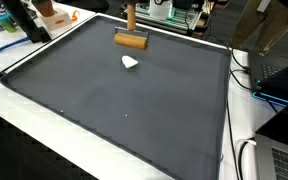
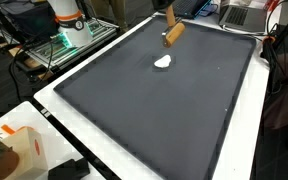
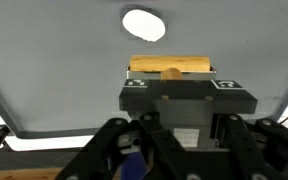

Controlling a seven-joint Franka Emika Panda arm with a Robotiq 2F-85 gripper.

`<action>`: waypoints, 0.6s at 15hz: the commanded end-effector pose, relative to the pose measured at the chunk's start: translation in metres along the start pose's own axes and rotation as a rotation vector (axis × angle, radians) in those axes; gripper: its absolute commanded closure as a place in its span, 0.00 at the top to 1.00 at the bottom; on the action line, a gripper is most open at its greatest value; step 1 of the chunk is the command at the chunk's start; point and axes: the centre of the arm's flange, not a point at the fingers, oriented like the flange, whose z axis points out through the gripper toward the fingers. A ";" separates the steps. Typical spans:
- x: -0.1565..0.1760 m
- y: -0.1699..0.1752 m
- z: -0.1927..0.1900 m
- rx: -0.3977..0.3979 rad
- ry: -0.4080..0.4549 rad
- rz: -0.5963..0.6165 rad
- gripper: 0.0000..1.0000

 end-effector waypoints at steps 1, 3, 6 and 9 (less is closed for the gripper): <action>0.003 -0.001 0.001 -0.018 0.004 0.011 0.23; 0.011 -0.004 0.000 -0.035 -0.008 0.024 0.23; 0.022 -0.010 -0.006 -0.059 -0.032 0.016 0.23; 0.036 -0.018 -0.017 -0.084 -0.085 -0.002 0.23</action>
